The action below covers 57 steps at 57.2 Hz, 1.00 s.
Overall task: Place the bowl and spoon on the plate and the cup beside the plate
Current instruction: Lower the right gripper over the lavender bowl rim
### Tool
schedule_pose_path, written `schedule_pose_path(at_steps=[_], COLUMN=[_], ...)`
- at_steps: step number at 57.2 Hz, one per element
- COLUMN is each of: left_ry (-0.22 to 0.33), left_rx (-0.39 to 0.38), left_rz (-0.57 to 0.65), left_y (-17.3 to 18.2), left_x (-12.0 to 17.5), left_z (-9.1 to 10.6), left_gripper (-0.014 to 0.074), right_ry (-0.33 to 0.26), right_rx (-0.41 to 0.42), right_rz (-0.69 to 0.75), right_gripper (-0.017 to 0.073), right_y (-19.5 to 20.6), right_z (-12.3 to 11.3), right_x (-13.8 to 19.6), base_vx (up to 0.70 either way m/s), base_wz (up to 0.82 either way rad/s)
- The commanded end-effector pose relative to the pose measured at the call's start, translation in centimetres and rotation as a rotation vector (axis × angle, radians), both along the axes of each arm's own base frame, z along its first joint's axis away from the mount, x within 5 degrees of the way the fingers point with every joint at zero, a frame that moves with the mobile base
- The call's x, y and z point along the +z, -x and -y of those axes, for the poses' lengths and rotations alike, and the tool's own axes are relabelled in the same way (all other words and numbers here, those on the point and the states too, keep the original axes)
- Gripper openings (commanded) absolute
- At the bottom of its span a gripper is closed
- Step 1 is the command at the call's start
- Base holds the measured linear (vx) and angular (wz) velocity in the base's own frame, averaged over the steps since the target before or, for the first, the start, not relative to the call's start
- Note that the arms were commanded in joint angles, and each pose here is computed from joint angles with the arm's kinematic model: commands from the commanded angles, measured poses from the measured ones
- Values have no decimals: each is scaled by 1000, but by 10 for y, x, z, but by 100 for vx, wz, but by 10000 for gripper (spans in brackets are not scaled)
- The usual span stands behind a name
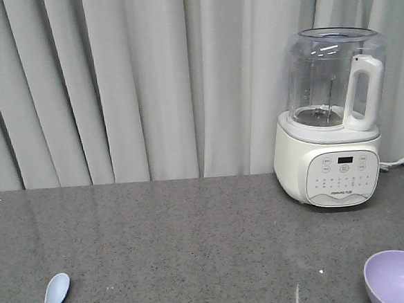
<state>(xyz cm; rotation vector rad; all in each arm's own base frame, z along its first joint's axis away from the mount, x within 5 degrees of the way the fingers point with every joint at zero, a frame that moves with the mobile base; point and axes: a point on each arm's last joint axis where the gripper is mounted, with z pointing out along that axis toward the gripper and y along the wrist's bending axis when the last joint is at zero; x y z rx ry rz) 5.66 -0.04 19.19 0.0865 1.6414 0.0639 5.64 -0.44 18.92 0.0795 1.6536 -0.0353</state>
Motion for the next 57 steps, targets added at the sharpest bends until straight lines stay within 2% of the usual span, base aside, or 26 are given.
schedule_pose_path(at_steps=[1, 5, 11, 14, 17, 20, 22, 27, 34, 40, 43, 48, 53, 57], left_ry=[7, 6, 18, 116, 272, 350, 370, 342, 214, 120, 114, 111, 110, 121], left_rx=[-3, -3, -7, -13, -22, -28, -34, -45, -33, -15, -16, -20, -19, -15], left_rz=[138, 146, 240, 316, 392, 452, 476, 525, 590, 584, 540, 402, 286, 211], left_y=[2, 2, 4, 6, 7, 10, 12, 20, 28, 13, -5, -44, -83, -111], left_x=[18, 19, 30, 37, 44, 50, 57, 88, 151, 211, 234, 253, 255, 246], left_z=[0, 0, 1, 0, -1, -2, -3, -2, -2, -1, 0, 1, 2, 3], left_gripper=[-6, -6, -6, -6, -6, -6, -6, -6, -6, -6, -6, -6, -6, -6], right_ry=[19, 19, 22, 17, 21, 25, 29, 58, 93, 101, 102, 97, 83, 78], right_rx=[2, 3, 10, 13, 14, 14, 14, 10, 2, -4, -6, -6, -2, 0], right_rz=[94, 112, 216, 276, 321, 368, 406, 501, 543, 515, 491, 437, 388, 306], right_gripper=[-8, -8, -8, -8, -8, -8, -8, -8, -8, -8, -8, -8, -8, -8], right_y=[0, 0, 1, 2, 3, 7, 11, 23, 24, 4, -12, -44, -76, -102], right_z=[0, 0, -1, -1, -2, -2, -2, -3, -3, -1, 0, 2, 4, 6], right_x=[8, 9, 19, 26, 35, 52, 67, 113, 180, 231, 252, 272, 277, 266], base_vx=[0, 0, 0, 0, 0, 0, 0, 0, 0, 0, 0, 0, 0, 0], base_wz=[0, 0, 0, 0, 0, 0, 0, 0, 0, 0, 0, 0, 0, 0])
